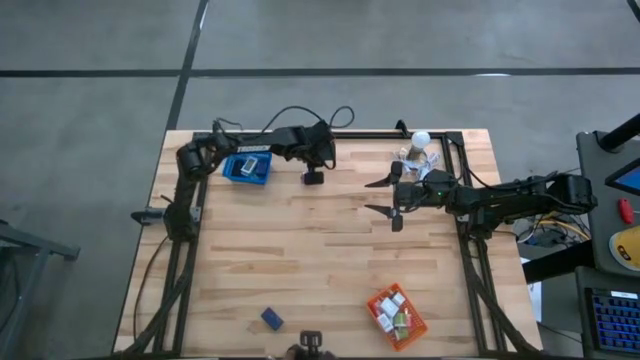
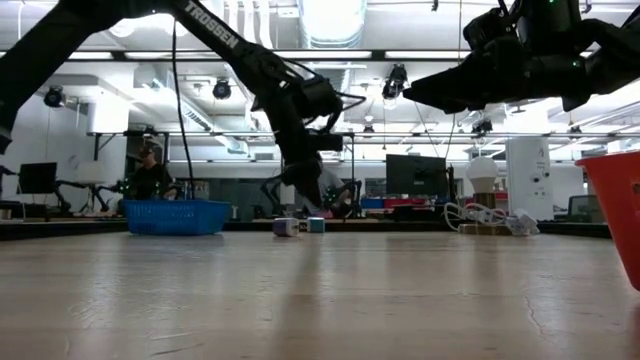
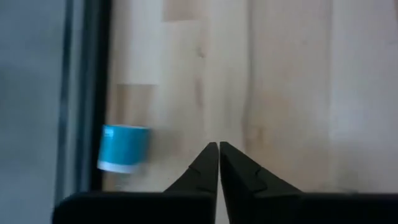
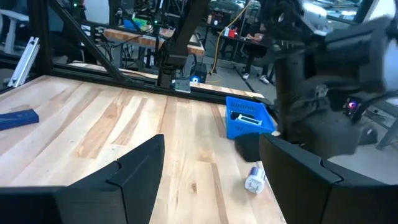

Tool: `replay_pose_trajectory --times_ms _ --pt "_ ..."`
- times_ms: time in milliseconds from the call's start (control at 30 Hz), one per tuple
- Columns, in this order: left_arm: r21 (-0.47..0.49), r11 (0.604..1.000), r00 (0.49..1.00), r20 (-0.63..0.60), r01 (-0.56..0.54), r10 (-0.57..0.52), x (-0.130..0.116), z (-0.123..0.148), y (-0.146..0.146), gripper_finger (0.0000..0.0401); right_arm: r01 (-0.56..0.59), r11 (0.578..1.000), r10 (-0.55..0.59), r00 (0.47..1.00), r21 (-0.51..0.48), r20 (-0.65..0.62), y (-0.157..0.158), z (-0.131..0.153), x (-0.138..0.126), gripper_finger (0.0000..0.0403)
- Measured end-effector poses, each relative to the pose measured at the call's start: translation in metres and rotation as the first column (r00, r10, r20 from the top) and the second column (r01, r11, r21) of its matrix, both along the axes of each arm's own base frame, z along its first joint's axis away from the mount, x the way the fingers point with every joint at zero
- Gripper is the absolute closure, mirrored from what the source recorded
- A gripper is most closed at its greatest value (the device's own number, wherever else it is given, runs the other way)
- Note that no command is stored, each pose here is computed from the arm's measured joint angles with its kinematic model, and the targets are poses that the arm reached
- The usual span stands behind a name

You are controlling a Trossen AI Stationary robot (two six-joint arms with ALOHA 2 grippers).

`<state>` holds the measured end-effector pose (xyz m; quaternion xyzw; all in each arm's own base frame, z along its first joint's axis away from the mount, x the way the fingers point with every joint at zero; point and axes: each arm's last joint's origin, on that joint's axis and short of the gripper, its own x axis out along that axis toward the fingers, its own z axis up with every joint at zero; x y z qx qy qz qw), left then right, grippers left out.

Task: Pick & Place Office items
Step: Put the blue charger adapter into the orange bin

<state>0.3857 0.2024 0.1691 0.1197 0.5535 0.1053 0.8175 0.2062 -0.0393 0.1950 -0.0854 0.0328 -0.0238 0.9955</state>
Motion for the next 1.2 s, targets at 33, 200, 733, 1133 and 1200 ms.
replay_pose_trajectory --times_ms 33,200,733,1133,1200 --pt "0.009 1.0 1.0 0.009 0.002 -0.002 -0.001 0.003 0.002 0.0376 0.0 1.0 0.0 1.0 0.0 0.0 0.0 0.0 0.0 0.0145" --pt "0.05 0.999 1.0 0.023 0.008 -0.009 -0.005 0.014 0.012 0.0315 -0.001 1.0 0.001 1.0 -0.002 -0.005 0.0 -0.001 0.0 0.0145" --pt "0.009 0.997 0.995 0.07 0.075 -0.076 -0.032 0.014 0.058 0.0101 -0.003 1.0 0.003 1.0 -0.017 -0.012 0.0 -0.001 0.0 0.0145" --pt "-0.095 0.995 0.995 -0.088 0.043 -0.051 -0.009 -0.002 0.081 0.0116 -0.003 1.0 0.003 1.0 -0.03 -0.003 0.0 0.0 0.0 0.0145" --pt "-0.109 0.993 0.992 -0.118 0.037 -0.05 -0.008 -0.002 0.085 0.0116 -0.003 1.0 0.003 1.0 -0.03 -0.003 0.0 0.0 0.0 0.0145"
